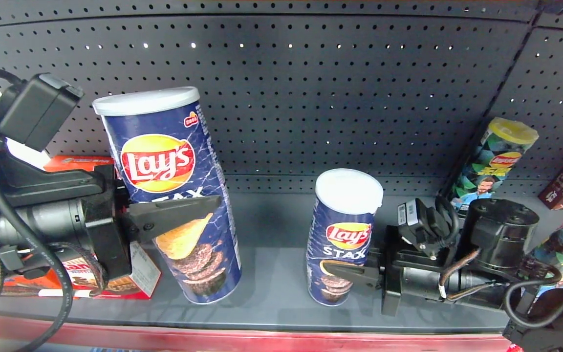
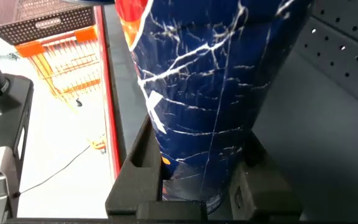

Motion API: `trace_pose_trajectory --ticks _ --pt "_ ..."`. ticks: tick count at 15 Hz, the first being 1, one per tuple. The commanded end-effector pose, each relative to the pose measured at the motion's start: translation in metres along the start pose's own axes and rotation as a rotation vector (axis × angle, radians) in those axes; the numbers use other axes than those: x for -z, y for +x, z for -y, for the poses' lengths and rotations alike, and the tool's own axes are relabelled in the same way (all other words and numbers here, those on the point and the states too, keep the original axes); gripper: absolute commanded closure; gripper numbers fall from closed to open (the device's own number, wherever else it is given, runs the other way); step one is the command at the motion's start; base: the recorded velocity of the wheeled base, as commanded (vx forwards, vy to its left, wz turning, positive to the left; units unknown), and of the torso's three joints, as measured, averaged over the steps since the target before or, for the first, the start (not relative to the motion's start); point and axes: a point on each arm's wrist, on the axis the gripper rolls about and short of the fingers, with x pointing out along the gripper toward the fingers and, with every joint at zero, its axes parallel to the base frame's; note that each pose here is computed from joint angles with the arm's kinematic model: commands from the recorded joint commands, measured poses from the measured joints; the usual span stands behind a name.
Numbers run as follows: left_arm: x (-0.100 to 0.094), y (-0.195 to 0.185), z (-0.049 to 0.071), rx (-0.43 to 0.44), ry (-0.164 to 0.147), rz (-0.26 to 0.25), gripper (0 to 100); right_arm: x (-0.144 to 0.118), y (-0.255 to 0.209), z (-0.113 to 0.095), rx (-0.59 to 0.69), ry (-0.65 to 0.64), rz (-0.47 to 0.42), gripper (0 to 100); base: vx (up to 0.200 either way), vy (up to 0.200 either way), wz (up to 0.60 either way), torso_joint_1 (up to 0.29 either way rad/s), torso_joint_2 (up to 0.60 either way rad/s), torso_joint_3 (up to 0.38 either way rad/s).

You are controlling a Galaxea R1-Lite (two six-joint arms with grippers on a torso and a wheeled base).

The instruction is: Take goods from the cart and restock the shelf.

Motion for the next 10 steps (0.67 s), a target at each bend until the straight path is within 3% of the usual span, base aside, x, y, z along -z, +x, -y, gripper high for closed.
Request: trace_pose_trajectory --ticks 1,4,10 --pt "0.001 0.001 -0.001 0.0 -0.002 -0.003 100 0.004 0.0 -0.002 -0.007 0.009 -0.012 100 0.0 0.0 0.0 0.0 0.0 0.0" --pt "0.002 0.001 -0.001 0.0 -0.004 -0.007 100 0.009 0.0 -0.009 -0.029 0.024 -0.03 100 0.0 0.0 0.0 0.0 0.0 0.0" --pt "0.004 0.001 -0.001 -0.003 -0.008 -0.011 100 0.02 0.009 -0.004 -0.028 0.03 -0.037 100 0.0 0.0 0.0 0.0 0.0 0.0"
